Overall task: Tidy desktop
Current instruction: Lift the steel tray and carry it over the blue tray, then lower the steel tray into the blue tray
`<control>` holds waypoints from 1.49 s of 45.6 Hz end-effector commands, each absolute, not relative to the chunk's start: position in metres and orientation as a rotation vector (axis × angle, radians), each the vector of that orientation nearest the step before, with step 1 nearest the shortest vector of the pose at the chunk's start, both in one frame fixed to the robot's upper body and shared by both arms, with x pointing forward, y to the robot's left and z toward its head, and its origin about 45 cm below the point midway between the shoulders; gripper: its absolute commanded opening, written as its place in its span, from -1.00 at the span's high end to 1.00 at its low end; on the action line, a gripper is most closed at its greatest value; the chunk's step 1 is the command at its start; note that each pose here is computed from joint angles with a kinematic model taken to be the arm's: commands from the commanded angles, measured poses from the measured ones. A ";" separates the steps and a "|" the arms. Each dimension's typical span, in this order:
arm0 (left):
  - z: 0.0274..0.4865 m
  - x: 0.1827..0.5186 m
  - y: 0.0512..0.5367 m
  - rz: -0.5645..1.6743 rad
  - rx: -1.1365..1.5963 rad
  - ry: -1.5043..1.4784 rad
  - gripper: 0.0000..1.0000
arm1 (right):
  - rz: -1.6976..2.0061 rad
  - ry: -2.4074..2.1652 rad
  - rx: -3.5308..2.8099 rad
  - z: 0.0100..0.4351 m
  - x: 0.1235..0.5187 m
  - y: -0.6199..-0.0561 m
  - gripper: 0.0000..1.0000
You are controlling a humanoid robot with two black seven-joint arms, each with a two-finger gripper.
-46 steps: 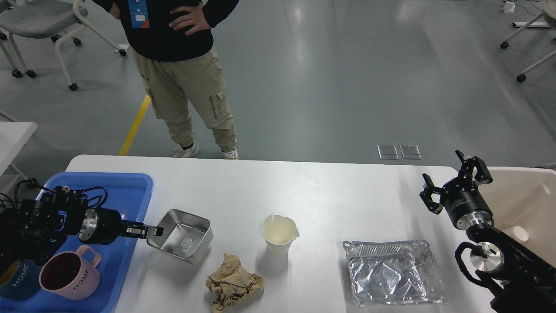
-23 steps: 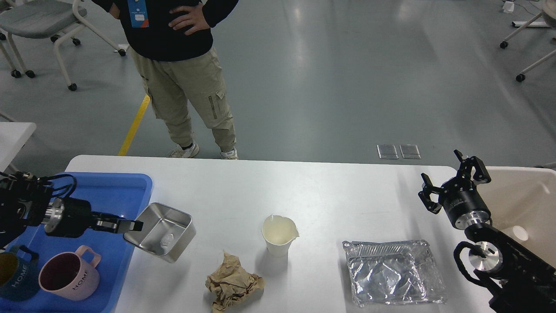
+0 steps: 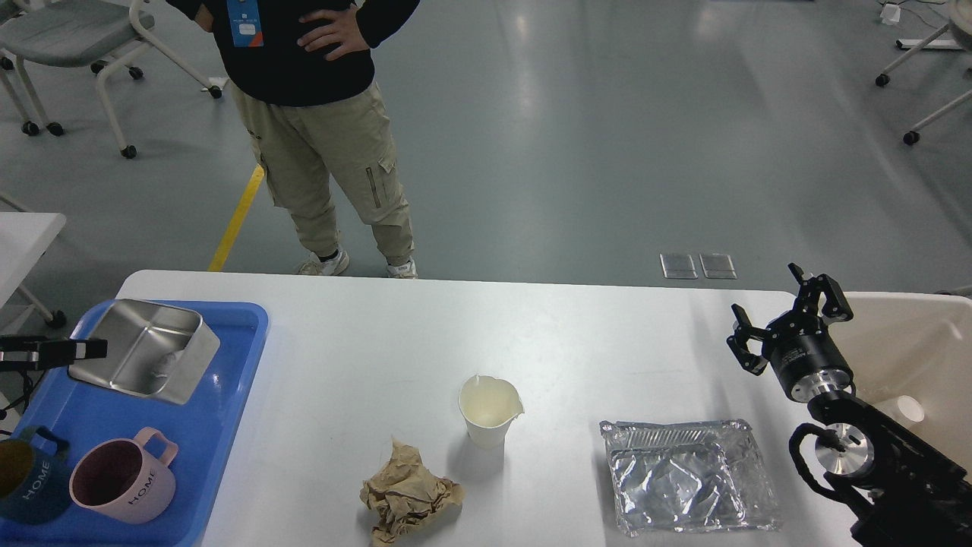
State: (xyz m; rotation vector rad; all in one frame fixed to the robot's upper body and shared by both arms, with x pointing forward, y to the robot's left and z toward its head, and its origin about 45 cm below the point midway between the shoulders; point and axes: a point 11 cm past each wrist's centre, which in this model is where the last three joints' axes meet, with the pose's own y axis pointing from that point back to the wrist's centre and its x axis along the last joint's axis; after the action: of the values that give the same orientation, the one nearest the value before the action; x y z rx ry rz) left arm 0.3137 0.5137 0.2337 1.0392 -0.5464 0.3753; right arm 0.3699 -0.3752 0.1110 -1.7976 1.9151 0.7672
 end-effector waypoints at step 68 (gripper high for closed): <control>0.137 0.342 0.542 0.666 1.371 -0.498 0.90 | 0.794 1.912 -1.800 0.102 0.361 -0.375 -1.00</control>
State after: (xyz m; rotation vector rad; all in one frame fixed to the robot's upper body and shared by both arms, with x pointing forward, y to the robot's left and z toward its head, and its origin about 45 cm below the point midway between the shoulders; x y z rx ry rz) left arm 0.3439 0.5501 0.1512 1.3260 -0.4752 0.7322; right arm 0.3605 -0.3749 0.1018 -1.7995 1.9132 0.7934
